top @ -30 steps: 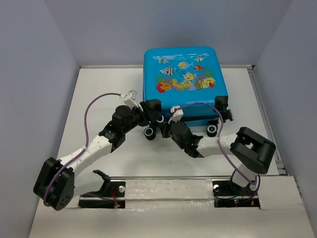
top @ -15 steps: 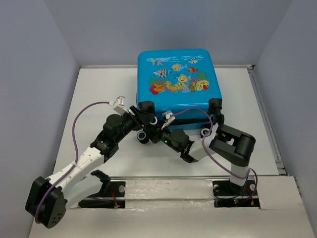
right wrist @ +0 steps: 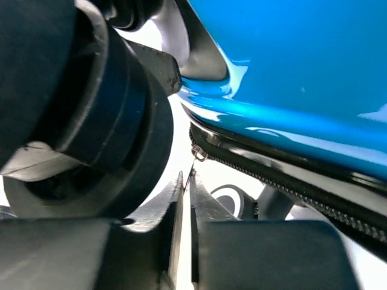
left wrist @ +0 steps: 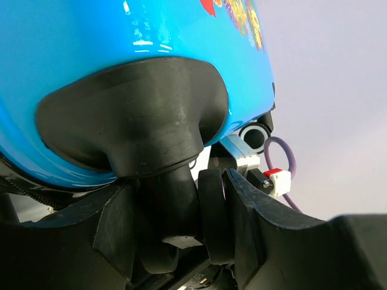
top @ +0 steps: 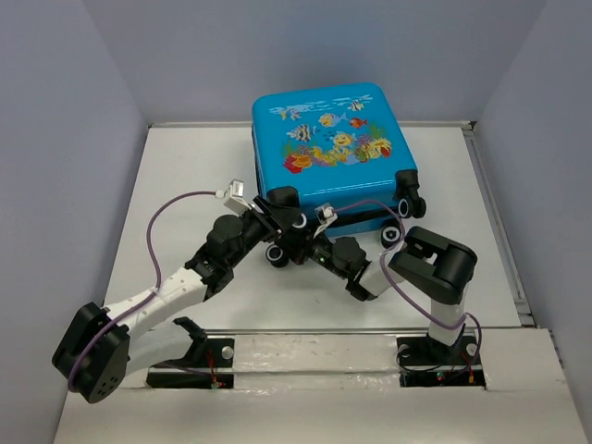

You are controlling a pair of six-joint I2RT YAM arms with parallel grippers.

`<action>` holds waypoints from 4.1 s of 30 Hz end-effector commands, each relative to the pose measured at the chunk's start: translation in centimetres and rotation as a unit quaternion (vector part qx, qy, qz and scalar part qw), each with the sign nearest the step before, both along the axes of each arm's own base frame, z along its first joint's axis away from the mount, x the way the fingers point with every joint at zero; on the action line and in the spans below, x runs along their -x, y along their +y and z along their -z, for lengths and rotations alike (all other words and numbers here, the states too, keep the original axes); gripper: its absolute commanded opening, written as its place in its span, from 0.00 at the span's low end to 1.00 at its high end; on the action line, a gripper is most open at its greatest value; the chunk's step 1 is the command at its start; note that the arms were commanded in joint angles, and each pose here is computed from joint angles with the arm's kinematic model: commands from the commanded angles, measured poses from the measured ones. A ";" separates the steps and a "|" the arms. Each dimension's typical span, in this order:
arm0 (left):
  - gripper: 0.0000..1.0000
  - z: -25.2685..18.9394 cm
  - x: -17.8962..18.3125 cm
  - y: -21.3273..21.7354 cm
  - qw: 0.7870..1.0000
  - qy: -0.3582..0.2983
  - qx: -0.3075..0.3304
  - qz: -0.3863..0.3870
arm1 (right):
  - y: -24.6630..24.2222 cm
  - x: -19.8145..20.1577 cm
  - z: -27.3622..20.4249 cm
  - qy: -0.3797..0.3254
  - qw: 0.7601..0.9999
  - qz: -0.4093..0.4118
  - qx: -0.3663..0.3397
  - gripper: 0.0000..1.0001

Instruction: Pack the luggage

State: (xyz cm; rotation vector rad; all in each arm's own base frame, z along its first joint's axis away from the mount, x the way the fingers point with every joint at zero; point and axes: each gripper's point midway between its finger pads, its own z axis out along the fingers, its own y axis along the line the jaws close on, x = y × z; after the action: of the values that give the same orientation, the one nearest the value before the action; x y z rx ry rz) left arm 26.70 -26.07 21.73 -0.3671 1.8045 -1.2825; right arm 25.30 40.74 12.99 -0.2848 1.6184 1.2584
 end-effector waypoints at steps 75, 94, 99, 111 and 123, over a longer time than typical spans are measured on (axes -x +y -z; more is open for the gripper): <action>0.52 5.0 4.3 1.2 0.983 -0.087 -0.159 -0.019 | -5.2 0.7 -14.7 -0.085 0.987 0.080 0.112 0.07; 0.06 4.0 1.4 4.9 0.960 -0.071 -0.169 -0.213 | -5.0 1.6 -13.7 -0.071 0.991 0.058 0.102 0.07; 0.06 5.0 1.7 6.9 0.948 -0.056 -0.208 -0.235 | -6.6 1.2 -12.9 -0.062 0.987 0.090 0.115 0.07; 0.06 7.2 1.7 16.1 0.900 -0.012 -0.283 -0.331 | -12.9 2.7 -10.8 -0.048 0.966 0.130 0.219 0.07; 0.06 -0.4 -6.4 11.4 0.943 -0.127 -0.226 -0.207 | -12.2 4.3 -8.6 -0.025 0.970 0.080 0.228 0.07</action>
State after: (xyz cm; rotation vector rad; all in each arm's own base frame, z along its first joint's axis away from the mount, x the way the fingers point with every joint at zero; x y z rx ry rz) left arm 32.82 -9.60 15.50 -0.5301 1.7685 -0.2736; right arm 19.71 29.42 21.23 -0.5382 1.8339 0.7842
